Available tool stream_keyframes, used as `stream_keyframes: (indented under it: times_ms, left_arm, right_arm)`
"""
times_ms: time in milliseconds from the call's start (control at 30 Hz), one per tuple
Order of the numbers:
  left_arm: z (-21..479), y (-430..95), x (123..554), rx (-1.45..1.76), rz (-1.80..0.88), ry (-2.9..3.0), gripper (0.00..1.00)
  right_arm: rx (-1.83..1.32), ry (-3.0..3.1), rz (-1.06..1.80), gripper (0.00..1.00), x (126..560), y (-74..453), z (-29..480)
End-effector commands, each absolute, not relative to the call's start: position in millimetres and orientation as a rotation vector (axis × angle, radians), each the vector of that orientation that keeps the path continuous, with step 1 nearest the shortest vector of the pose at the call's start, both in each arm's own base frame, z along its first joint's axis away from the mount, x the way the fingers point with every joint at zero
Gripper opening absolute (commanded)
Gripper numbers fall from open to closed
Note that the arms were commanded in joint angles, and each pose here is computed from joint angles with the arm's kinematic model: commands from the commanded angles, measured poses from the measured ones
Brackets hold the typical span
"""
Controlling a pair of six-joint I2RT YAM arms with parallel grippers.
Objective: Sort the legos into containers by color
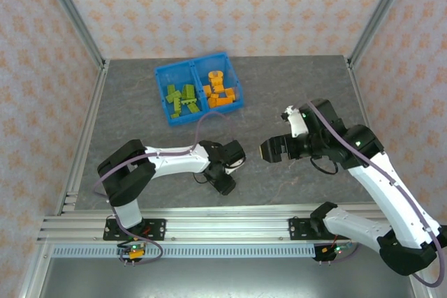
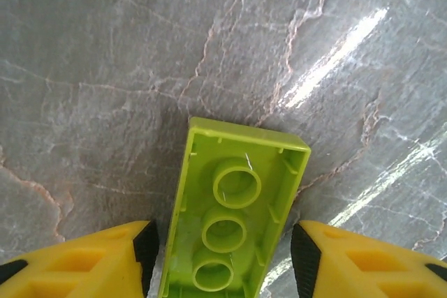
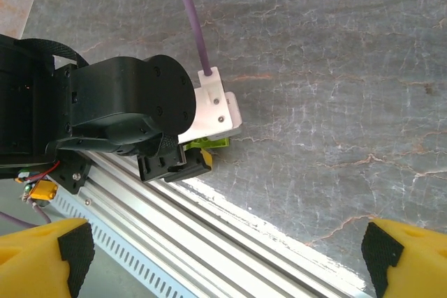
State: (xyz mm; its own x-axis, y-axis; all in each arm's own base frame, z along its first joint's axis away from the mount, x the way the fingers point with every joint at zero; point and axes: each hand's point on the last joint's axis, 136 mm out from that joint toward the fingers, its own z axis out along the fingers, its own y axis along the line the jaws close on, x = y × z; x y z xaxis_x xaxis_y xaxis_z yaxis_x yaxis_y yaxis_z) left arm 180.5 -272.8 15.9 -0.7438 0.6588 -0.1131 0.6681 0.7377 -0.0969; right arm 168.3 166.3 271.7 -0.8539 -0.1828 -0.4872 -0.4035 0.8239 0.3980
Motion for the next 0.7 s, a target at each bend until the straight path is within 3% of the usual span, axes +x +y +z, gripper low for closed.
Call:
stream_keyframes:
  times_ms: [0,333,667]
  left_arm:
    - [8,-257,184,1.082,-0.072,2.842,0.54]
    - [8,-242,198,1.005,0.062,2.785,0.44]
    - [87,-235,247,0.73,-0.092,2.627,0.39]
  right_arm:
    - [-0.457,2.597,0.71,0.99,165,168,269]
    - [-0.42,2.594,0.663,0.99,178,168,264]
    - [-0.402,2.59,0.677,0.99,182,171,263]
